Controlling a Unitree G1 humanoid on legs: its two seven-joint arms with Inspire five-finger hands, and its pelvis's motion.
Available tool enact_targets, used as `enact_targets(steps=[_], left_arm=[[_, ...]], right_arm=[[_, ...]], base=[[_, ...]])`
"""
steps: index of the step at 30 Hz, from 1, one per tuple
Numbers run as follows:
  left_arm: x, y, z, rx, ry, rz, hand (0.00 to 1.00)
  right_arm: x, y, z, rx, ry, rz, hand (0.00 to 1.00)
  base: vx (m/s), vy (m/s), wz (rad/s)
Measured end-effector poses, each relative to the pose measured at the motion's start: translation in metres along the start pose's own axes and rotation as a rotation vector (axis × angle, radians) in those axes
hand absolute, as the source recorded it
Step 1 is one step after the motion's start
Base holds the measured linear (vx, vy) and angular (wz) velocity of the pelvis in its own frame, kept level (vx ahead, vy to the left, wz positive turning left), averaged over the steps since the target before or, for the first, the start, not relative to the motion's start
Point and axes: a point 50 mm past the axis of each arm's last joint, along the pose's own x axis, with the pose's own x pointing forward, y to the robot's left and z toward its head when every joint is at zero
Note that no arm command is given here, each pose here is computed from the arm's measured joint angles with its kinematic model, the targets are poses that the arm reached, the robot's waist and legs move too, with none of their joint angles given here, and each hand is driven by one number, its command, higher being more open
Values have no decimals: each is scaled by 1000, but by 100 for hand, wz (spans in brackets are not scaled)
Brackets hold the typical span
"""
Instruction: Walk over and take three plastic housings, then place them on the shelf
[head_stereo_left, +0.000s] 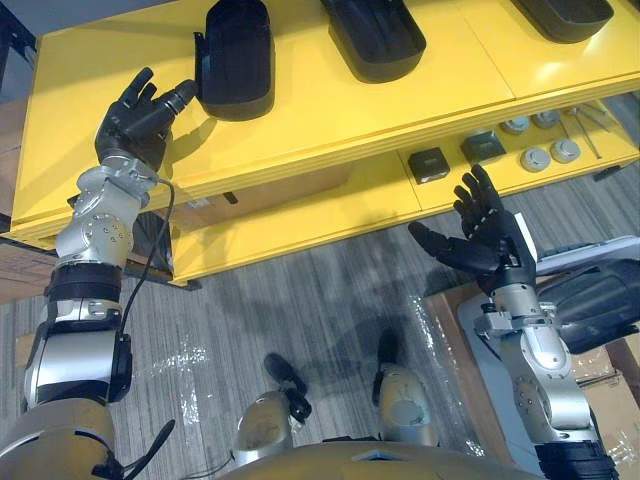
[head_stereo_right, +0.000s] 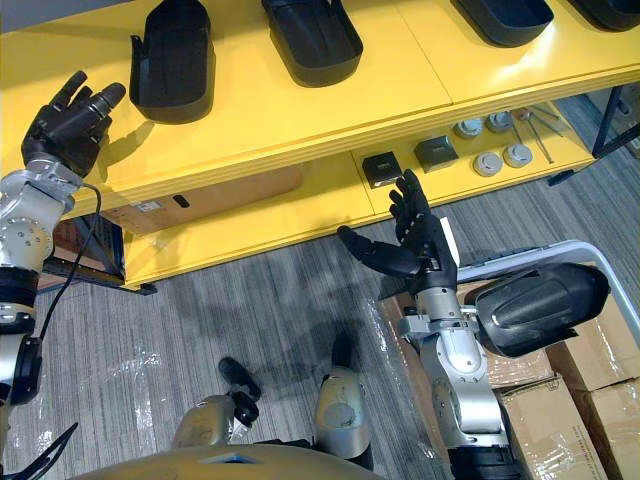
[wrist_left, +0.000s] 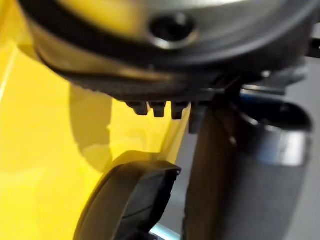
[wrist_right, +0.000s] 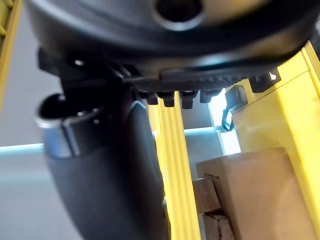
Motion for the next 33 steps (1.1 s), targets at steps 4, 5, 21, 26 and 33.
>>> enact_targets(steps=[4,5,21,26,33], left_arm=[[0,-1,-1,6,5,-5,100],[0,-2,-2,7,7,-7,100],[0,-9,-7,-27,42,-99,100],[0,-16,-9,-43,48,-131,100],[0,-20,-8,-39,49,-151,100]], right_arm=[[-1,-1,-2,0,7,-3,100],[-1,-1,-3,0,11,-4,100],[-12,-2,-17,3,65,7,100],[-16,-3,-19,2,69,12,100],[-20,-4,-24,1,94,13,100]], base=[[0,0,0],[0,0,0],[-1,1,-1],[-2,0,-1],[-6,0,-2]])
